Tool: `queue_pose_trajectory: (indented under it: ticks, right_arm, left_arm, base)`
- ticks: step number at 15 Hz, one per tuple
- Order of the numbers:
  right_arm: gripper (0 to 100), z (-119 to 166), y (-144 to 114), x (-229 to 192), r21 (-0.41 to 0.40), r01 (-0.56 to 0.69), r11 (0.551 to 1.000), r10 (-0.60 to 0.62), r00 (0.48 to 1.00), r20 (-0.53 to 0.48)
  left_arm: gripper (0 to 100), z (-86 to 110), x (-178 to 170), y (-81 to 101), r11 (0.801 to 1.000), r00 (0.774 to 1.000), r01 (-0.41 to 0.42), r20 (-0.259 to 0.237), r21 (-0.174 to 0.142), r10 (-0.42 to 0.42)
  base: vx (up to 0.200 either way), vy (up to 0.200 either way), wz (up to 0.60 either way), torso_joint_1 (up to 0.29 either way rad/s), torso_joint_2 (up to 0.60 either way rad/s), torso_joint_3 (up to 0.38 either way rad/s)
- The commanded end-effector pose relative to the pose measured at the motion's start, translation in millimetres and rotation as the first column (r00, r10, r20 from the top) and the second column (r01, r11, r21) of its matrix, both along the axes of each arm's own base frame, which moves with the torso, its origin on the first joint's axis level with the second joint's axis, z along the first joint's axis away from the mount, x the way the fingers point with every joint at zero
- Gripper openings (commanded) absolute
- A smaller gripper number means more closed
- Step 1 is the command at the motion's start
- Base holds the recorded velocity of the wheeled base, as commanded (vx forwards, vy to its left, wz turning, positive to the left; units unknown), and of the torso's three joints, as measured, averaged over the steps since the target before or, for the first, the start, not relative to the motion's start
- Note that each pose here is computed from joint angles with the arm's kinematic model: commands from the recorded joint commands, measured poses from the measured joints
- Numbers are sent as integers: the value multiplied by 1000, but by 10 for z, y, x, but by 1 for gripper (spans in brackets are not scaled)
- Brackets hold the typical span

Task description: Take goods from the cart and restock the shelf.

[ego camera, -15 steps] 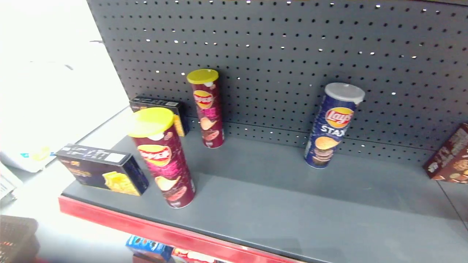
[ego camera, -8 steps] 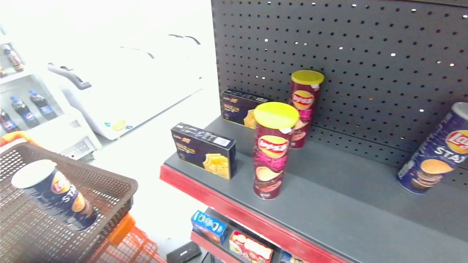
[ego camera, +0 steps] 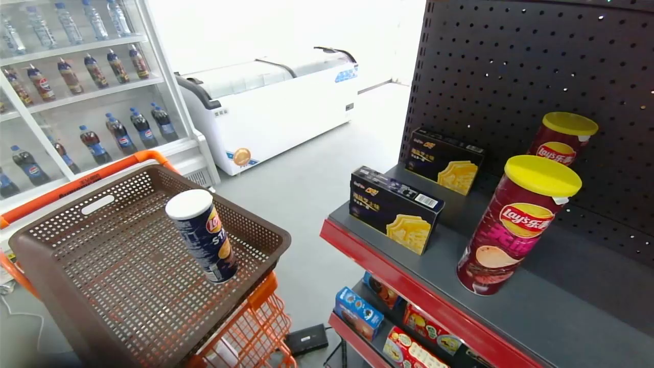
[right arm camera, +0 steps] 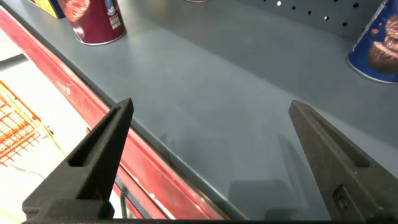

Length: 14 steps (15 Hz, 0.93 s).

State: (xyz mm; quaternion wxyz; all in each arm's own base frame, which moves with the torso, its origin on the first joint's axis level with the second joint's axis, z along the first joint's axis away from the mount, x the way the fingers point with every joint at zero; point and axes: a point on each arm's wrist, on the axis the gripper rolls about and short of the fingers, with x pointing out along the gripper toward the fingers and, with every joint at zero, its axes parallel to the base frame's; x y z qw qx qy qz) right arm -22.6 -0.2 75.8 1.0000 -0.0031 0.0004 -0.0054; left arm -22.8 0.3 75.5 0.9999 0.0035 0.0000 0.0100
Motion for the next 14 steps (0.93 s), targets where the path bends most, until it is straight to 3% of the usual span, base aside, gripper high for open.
queue_pose_trajectory:
  ticks: [1, 5, 6, 7, 8, 9, 10, 14]
  right_arm:
    - [100, 1, 0, 1, -2, 1, 1000, -1, 1000, -1]
    - [100, 1, 0, 1, -1, 0, 1000, 0, 1000, -1]
    - [100, 1, 0, 1, -2, 1, 1000, -1, 1000, -1]
    - [100, 1, 0, 1, -1, 0, 1000, 0, 1000, -1]
    - [100, 1, 0, 1, -1, 0, 1000, 0, 1000, -1]
    - [100, 1, 0, 1, -2, 1, 1000, -1, 1000, -1]
    - [100, 1, 0, 1, -1, 0, 1000, 0, 1000, -1]
    - [100, 1, 0, 1, -2, 1, 1000, -1, 1000, -1]
  left_arm:
    - [100, -1, 0, 0, 1000, 1000, -1, 0, 1, 1]
    - [100, 14, -4, -3, 1000, 1000, 12, 6, 5, -12]
    - [100, 197, -30, -13, 997, 997, 76, 33, 28, -77]
    - [100, 320, 1, -21, 990, 991, 133, -1, 48, -133]
    - [100, 568, 131, -30, 982, 981, 179, -89, 67, -172]
    - [100, 649, 193, -32, 981, 978, 181, -121, 65, -172]
    - [100, 746, 358, -33, 983, 967, 173, -201, 54, -159]
    - [100, 821, 707, -34, 986, 940, 157, -315, 46, -135]
  base:
    - [0, 0, 0, 0, 0, 0]
    - [0, 0, 0, 0, 0, 0]
    - [0, 0, 0, 0, 0, 0]
    - [0, 0, 0, 0, 0, 0]
    - [0, 0, 0, 0, 0, 0]
    - [0, 0, 0, 0, 0, 0]
    - [0, 0, 0, 0, 0, 0]
    - [0, 0, 0, 0, 0, 0]
